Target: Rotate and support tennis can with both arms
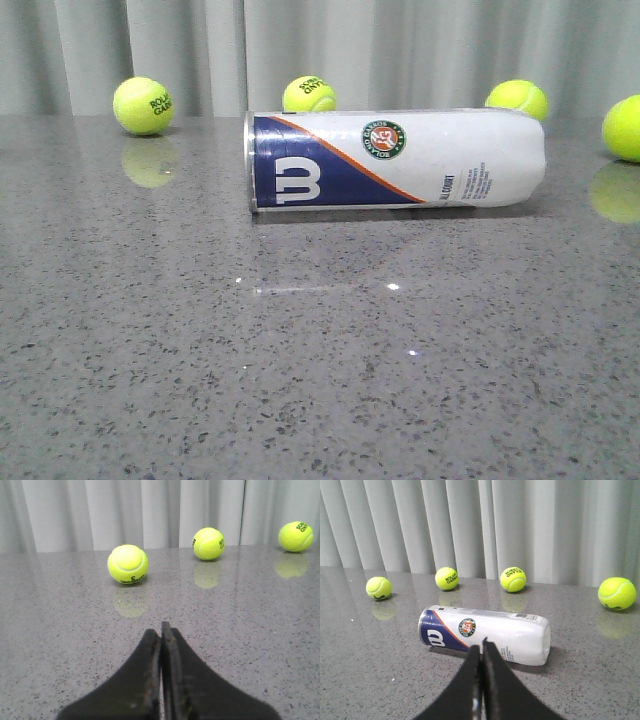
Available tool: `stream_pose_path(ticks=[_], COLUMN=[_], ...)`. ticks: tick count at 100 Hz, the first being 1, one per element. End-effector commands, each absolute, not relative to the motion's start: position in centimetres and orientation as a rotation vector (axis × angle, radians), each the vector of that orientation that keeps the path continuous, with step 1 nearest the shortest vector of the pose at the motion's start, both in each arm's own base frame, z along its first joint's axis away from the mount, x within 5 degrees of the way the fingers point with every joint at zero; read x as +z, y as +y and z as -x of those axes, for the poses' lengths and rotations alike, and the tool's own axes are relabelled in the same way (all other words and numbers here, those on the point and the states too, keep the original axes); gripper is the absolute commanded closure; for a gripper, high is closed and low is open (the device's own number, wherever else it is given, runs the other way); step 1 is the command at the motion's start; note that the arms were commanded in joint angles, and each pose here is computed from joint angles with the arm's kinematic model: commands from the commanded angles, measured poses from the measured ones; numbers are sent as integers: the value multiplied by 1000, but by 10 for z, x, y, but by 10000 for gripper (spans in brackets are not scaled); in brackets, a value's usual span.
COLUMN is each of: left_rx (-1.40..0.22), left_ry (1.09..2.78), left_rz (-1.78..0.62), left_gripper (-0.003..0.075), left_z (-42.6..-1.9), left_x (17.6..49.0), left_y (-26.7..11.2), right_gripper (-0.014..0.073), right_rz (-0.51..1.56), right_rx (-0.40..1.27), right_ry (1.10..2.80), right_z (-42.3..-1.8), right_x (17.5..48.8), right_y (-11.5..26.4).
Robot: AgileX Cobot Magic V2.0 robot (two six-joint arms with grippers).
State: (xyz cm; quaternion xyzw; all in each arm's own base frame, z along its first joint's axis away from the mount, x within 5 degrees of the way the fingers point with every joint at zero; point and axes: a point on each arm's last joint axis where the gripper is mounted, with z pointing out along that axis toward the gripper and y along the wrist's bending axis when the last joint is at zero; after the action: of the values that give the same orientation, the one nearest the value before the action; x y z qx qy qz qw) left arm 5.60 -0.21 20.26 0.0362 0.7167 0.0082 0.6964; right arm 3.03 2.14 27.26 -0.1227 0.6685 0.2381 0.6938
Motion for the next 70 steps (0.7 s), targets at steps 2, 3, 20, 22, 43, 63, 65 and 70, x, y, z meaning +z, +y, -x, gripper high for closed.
stream_pose_path(ticks=[2,3,20,22,43,63,65,70], left_rx=[20,20,20,20,-15,-26,-26,-27], left_ry=[1490,1498,1574,1595,1952,2216,2234,2281], left_rz=[-76,-76,-79,-80,-84,-95,-96,-98], left_gripper=[738,738,739,739,739,738,738,738], left_z=[-51,-51,-46,-46,-57,-82,-85,-92], left_x=[222,223,256,260,287,303,304,306], left_y=[-2,-2,-2,-2,-4,-5,-5,-6], right_gripper=[664,664,664,664,664,664,664,664], right_rz=[238,238,238,238,238,238,238,238], right_rx=[527,527,527,527,527,527,527,527], right_ry=[1401,1401,1401,1401,1401,1401,1401,1401], right_z=[-29,-29,-29,-29,-29,-29,-29,-29], right_x=[287,287,287,287,287,287,287,287], right_y=[19,19,19,19,19,19,19,19])
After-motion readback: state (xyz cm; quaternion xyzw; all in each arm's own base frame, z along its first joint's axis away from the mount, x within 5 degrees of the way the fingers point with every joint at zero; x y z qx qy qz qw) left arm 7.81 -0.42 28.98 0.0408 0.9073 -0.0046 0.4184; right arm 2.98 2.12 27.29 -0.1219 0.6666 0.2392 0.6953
